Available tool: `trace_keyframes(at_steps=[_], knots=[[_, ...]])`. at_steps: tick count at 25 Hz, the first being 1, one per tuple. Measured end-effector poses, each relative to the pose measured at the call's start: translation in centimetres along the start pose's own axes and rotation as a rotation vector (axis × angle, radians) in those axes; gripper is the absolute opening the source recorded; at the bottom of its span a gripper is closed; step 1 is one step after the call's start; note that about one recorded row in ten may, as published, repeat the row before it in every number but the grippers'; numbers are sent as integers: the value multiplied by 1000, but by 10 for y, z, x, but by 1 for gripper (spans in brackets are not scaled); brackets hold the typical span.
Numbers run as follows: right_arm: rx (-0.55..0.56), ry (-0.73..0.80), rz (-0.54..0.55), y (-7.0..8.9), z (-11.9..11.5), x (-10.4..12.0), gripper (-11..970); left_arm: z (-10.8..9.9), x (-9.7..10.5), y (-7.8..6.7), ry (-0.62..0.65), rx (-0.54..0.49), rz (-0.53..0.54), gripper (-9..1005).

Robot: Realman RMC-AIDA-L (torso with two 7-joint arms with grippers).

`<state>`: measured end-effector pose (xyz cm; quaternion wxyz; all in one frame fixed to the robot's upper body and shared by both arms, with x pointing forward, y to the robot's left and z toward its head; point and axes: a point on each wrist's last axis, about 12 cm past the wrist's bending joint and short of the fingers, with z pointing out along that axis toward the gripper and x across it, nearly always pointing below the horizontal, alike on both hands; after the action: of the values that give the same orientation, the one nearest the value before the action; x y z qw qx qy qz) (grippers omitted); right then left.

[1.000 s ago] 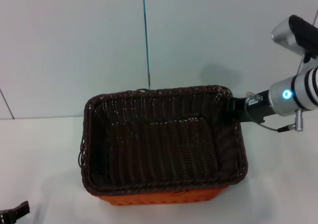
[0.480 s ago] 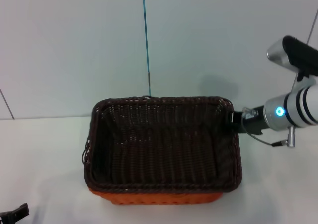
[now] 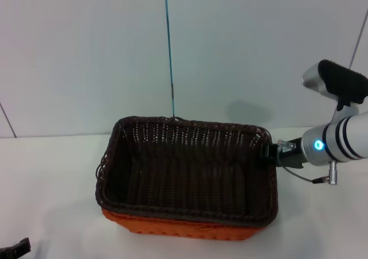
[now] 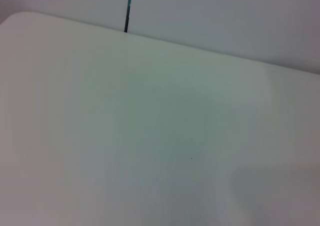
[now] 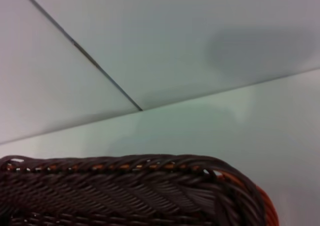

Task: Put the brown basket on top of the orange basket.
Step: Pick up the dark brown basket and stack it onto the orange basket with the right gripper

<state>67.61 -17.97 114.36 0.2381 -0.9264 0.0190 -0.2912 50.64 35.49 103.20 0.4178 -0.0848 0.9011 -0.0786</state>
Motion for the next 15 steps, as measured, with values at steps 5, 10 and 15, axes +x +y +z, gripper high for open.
trace_keyframes(at_steps=[5, 10, 15], knots=[[-19, -4, -31, 0, 2, -1, 119, 0, 1, 0, 3, -1, -2, 876], [-36, 7, -48, 3, -1, 2, 125, 0, 1, 0, 3, -2, -5, 876], [-59, 33, -106, 2, -10, 10, 162, 1, 1, 0, 2, 0, -6, 876]])
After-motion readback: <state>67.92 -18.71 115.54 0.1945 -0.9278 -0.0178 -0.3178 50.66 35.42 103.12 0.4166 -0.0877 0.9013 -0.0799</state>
